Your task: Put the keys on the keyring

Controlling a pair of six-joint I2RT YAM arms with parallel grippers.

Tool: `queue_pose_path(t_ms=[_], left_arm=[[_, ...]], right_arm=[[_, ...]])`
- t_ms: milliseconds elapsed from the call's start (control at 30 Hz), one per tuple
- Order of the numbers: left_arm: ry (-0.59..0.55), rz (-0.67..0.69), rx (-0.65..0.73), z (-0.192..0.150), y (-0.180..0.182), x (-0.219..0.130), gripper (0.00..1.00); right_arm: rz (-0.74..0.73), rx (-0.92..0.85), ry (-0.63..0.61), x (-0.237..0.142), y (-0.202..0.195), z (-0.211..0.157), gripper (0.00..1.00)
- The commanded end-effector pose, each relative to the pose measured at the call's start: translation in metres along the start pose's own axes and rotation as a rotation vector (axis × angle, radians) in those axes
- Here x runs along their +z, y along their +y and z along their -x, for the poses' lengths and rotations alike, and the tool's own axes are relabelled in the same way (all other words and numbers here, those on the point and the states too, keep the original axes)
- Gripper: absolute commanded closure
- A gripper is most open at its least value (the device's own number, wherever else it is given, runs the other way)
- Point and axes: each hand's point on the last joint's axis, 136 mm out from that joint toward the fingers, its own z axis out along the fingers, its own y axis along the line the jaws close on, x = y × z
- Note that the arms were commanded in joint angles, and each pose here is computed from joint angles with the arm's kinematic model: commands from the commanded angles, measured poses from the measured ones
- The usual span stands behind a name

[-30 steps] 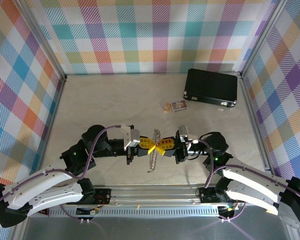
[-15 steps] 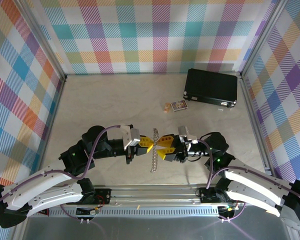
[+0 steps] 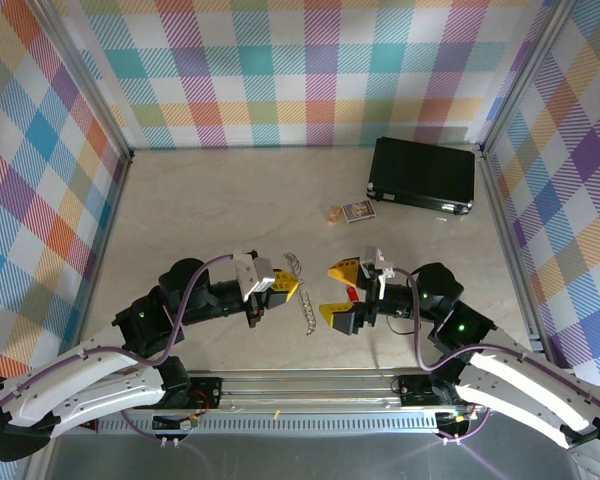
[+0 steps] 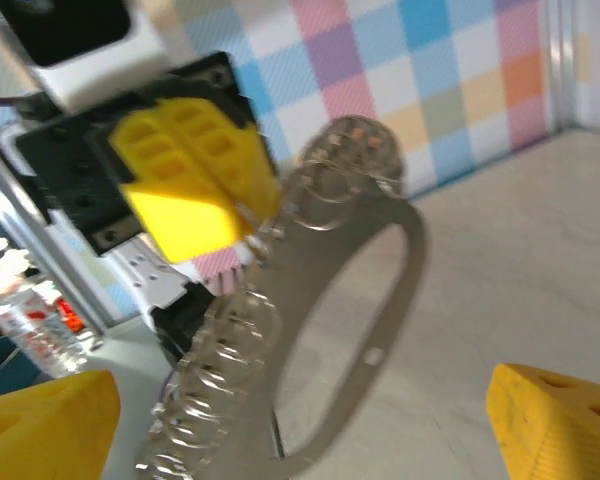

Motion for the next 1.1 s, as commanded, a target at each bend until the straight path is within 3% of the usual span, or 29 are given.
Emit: queue_pose_path(t_ms=[0,200,433,600,867,1067], left_arm=[[-0.009,0.004,0.017,-0.004,-0.002,-0.003,1.0],[-0.031,0.009,-0.015,-0.008,-0.001,-0.001,1.0],[-0.036,0.026,-0.062,-0.024,0.001,-0.005,1.0],[-0.039,0.017,-0.076,-0.028,-0.001,-0.004,1.0],[-0.033,0.008,-0.086,-0.036,-0.002,0.0,1.0],[-0.027,0.003,-0.089,-0.041,-0.002,0.004,1.0]], right_arm=[[-0.201,0.124,0.104,-0.01,-0.03,-0.019,0.05],[-0.485,0.346,0.272,-0.032,-0.073,-0.06,0.05],[-0.66,0.557,0.425,-0.057,-0.101,-0.106,0.07],[-0.699,0.687,0.483,-0.062,-0.124,-0.135,0.11],[-0.753,0.746,0.553,-0.061,-0.15,-0.163,0.2],[-0.779,0.797,0.554,-0.062,-0.163,-0.179,0.33]])
